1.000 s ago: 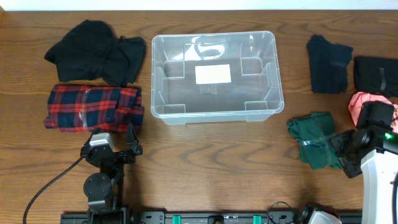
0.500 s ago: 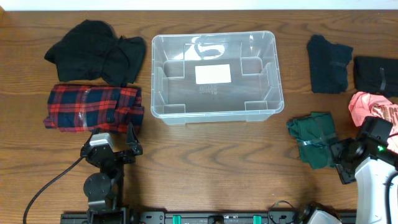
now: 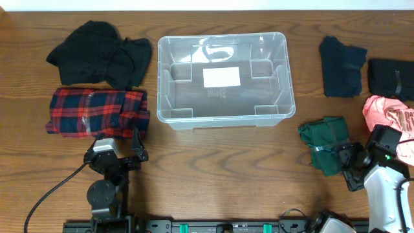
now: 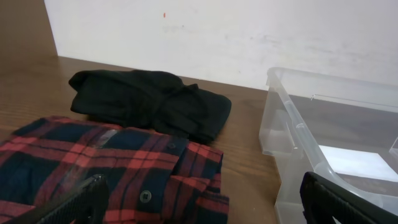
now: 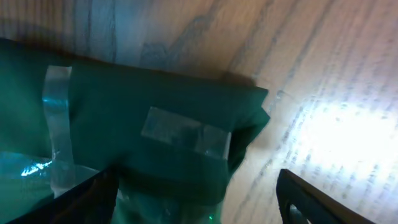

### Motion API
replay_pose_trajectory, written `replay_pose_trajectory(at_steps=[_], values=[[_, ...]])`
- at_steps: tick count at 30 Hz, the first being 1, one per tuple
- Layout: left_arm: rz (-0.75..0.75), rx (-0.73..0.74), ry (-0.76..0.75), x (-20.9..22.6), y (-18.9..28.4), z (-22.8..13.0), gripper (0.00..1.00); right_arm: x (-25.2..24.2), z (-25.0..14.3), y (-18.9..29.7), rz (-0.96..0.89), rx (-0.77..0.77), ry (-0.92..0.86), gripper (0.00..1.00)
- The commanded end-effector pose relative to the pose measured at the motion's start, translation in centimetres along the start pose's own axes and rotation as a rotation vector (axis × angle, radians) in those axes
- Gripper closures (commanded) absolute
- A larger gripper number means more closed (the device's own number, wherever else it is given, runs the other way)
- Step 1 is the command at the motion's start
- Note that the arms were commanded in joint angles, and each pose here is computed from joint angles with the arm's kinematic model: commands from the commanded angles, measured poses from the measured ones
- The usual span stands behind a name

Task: Pack container
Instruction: 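Close the right gripper on the green garment and lift it, then carry the green garment left into the bin and release it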

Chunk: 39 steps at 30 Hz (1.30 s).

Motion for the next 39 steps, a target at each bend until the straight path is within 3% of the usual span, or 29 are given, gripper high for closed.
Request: replay_pose_trajectory(at_steps=[1, 4, 7, 16, 22, 29, 39], values=[[0.029, 0.039, -0.006, 0.6, -0.1, -1.1, 0.02, -0.4, -0.9, -1.4, 0.005, 0.037, -0.04, 0.2], [0.029, 0.039, -0.006, 0.6, -0.1, -1.1, 0.02, -0.3, -1.2, -2.1, 0.033, 0.042, -0.04, 0.22], [0.029, 0.039, -0.006, 0.6, -0.1, -1.1, 0.02, -0.3, -1.6, -2.6, 0.058, 0.051, -0.041, 0.3], [0.029, 0.039, -0.006, 0.6, -0.1, -1.1, 0.02, -0.4, -1.9, -3.0, 0.063, 0.057, -0.036, 0.72], [0.029, 0.039, -0.006, 0.6, -0.1, -1.1, 0.02, 0.0, -1.7, -2.8, 0.092, 0.056, 0.085, 0.99], [0.029, 0.039, -0.006, 0.6, -0.1, -1.1, 0.02, 3.9, 0.3, 0.5, 0.37, 0.03, 0.303, 0.99], [0.029, 0.039, -0.006, 0.6, -0.1, -1.1, 0.02, 8.9, 5.6, 11.1, 0.505, -0.228, 0.479, 0.99]])
Point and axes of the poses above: each gripper's point midway between its finger pads, its own y axis back along the fingers, its own x axis along the line the jaws close on, z = x × y, the point moved 8 cm from there along y, back along the fingers, and after that the axes turned 12 degrees about y, right-handed, at the moved point
